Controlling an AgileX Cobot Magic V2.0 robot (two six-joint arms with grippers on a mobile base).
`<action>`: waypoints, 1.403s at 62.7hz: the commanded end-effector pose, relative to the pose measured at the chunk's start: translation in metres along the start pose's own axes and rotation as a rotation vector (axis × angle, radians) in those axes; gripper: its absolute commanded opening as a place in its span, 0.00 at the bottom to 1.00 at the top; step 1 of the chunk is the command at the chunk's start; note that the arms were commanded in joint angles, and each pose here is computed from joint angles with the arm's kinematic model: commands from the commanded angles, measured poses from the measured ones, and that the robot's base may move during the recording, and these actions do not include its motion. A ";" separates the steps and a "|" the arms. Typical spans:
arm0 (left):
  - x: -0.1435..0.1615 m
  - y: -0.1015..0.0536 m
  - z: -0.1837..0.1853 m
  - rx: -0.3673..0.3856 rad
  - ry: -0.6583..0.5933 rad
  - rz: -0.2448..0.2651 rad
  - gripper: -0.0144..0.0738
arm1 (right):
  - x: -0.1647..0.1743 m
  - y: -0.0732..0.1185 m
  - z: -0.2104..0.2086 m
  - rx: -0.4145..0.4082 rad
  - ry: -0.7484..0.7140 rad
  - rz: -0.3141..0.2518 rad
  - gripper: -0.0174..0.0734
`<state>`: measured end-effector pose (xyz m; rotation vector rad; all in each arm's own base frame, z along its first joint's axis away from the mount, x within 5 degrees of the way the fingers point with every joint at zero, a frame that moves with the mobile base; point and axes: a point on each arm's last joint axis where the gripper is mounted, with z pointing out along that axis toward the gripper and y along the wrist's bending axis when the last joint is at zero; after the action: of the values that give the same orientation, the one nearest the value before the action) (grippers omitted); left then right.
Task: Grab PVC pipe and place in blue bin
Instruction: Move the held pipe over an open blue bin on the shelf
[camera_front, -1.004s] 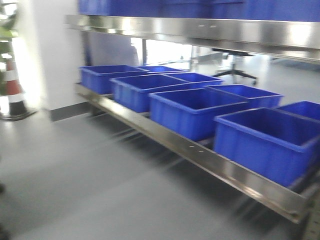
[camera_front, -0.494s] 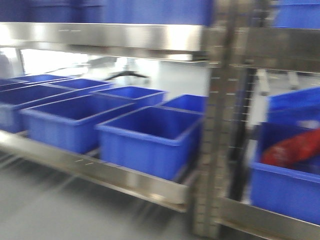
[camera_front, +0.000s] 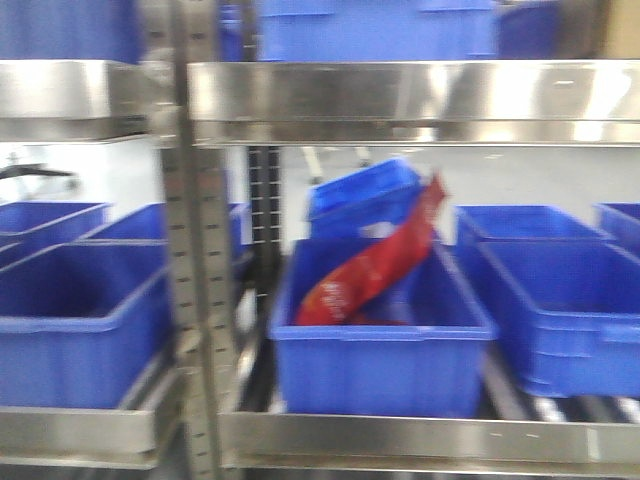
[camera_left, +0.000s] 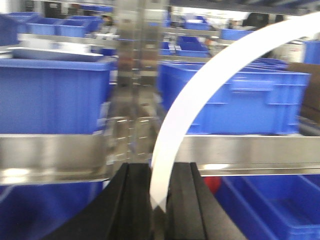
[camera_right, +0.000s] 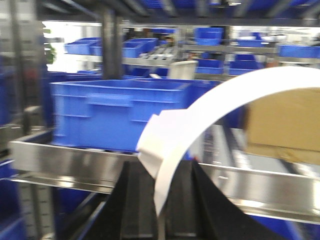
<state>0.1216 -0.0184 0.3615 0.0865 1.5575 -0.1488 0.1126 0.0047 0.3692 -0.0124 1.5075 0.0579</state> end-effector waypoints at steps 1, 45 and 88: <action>-0.004 -0.001 -0.002 0.008 -0.036 -0.007 0.04 | -0.003 0.000 -0.001 0.002 -0.029 -0.013 0.01; -0.004 -0.001 -0.002 0.008 -0.036 -0.007 0.04 | -0.003 0.000 -0.001 0.002 -0.029 -0.013 0.01; -0.004 -0.001 -0.002 0.008 -0.036 -0.007 0.04 | -0.003 0.000 -0.001 0.002 -0.029 -0.013 0.01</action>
<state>0.1216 -0.0184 0.3615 0.0865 1.5575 -0.1488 0.1126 0.0047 0.3692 -0.0135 1.5075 0.0564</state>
